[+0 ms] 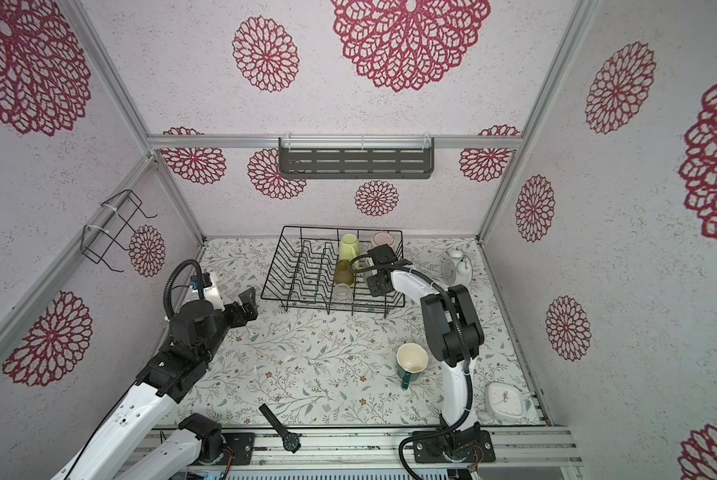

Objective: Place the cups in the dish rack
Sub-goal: 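Lower the white mug upside down into the rack beside the amber glass, then open the right gripper and withdraw it from the rack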

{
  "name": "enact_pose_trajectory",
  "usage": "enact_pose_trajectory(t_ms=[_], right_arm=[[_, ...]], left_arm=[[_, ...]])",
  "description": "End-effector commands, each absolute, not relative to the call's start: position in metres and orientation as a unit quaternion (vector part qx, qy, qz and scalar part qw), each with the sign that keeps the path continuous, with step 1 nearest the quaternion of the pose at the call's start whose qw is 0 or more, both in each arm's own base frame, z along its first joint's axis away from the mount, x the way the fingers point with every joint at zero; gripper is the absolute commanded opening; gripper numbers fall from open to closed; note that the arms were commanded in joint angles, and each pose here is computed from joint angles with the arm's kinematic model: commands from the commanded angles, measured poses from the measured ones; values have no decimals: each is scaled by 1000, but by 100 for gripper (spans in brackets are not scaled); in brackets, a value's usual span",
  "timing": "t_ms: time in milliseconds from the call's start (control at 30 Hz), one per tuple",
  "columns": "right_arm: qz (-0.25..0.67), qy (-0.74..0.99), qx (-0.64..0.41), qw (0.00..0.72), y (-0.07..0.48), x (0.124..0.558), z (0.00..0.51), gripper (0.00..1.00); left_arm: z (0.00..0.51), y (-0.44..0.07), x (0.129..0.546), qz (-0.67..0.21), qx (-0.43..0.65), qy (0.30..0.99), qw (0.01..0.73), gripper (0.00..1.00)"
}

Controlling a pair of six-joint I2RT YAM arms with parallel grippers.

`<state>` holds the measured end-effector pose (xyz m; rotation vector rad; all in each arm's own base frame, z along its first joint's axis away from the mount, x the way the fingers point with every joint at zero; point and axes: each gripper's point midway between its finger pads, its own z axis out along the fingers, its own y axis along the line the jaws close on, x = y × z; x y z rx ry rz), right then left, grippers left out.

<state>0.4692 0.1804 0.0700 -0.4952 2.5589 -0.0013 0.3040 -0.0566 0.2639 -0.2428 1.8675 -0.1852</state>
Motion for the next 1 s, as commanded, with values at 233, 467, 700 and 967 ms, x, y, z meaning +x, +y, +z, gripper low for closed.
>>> enact_pose_trajectory(t_ms=[233,467,700,967], right_arm=[[-7,946,-163,280,167,479,89,21],[-16,945,-164,281,163,479,94,33],[-26,944,-162,286,159,478,102,31],[-58,942,-158,292,147,478,112,31]], left_arm=[[274,-51,303,-78,-110,793,595,97],[276,-51,301,-83,-112,793,594,97],[276,-49,297,-86,-116,790,596,97],[277,-50,296,-90,-115,791,594,97]])
